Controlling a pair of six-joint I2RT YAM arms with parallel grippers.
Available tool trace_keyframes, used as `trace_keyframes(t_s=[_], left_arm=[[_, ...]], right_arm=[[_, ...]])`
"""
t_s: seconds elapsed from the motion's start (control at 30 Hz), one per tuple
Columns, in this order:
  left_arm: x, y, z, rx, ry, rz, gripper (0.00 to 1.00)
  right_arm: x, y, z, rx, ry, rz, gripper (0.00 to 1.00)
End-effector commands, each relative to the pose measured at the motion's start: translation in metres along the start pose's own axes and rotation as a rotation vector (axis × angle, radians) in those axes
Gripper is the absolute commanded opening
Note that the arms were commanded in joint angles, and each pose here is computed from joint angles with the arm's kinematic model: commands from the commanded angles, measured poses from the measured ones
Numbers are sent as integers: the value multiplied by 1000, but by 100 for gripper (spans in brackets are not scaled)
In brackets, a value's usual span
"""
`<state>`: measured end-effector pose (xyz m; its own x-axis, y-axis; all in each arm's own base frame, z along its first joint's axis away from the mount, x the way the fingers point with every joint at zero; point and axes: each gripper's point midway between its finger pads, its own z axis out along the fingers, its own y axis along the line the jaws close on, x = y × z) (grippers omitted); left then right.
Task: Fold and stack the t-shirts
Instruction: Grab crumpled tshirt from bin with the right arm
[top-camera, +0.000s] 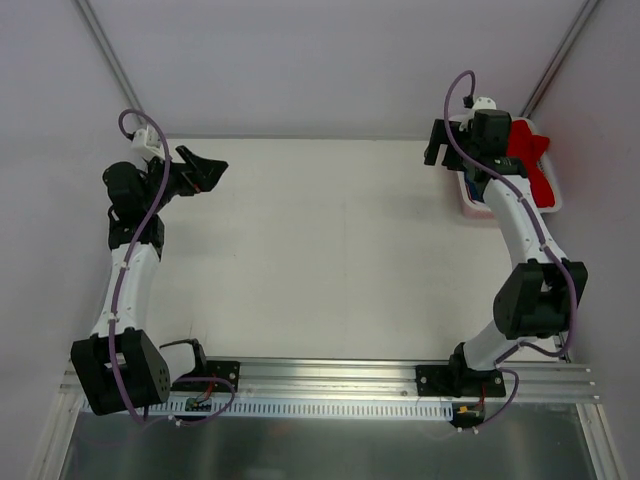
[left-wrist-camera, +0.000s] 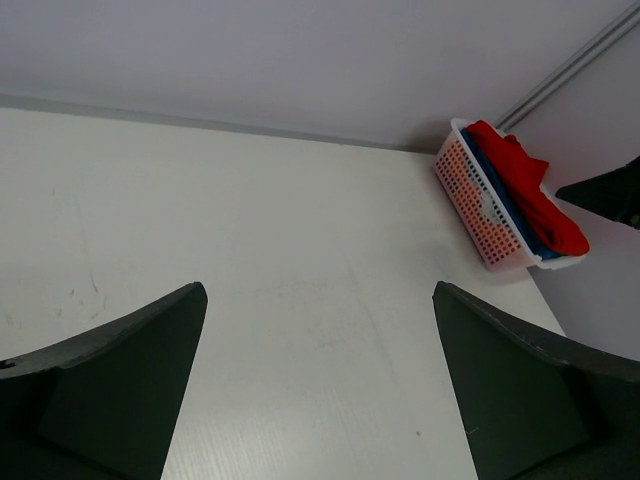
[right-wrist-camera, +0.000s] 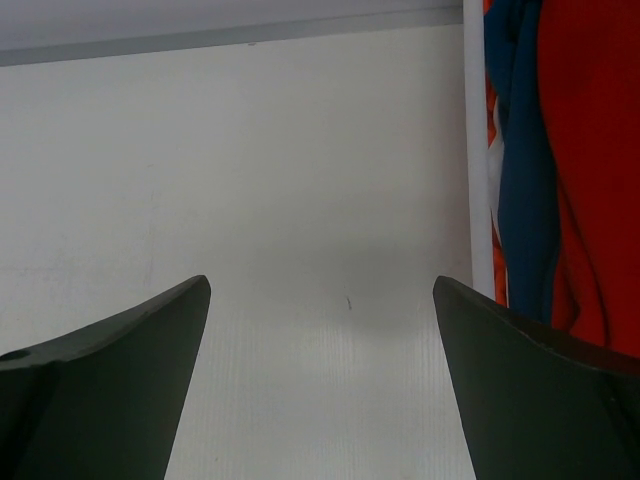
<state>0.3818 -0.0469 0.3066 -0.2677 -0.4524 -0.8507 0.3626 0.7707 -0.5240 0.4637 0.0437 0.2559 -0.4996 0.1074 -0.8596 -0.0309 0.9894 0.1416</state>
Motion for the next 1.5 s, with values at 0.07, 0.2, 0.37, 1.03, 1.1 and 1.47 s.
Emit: trace_keyframes(t_s=[0.07, 0.2, 0.37, 1.03, 1.1, 1.47], left_arm=[[-16, -18, -14, 10, -58, 42, 99], [-14, -19, -22, -8, -65, 63, 99], [-9, -15, -25, -30, -61, 73, 99], [0, -10, -21, -28, -39, 45, 99], [1, -9, -21, -28, -36, 40, 99], [5, -9, -19, -17, -30, 22, 99]], right_arm=[[-15, -14, 23, 42, 11, 34, 99], [-15, -24, 44, 35, 57, 75, 98], [-8, -71, 58, 234, 135, 57, 97], [6, -159, 52, 738, 204, -242, 77], [7, -158, 60, 723, 206, -241, 79], [-47, -127, 109, 525, 29, -184, 79]])
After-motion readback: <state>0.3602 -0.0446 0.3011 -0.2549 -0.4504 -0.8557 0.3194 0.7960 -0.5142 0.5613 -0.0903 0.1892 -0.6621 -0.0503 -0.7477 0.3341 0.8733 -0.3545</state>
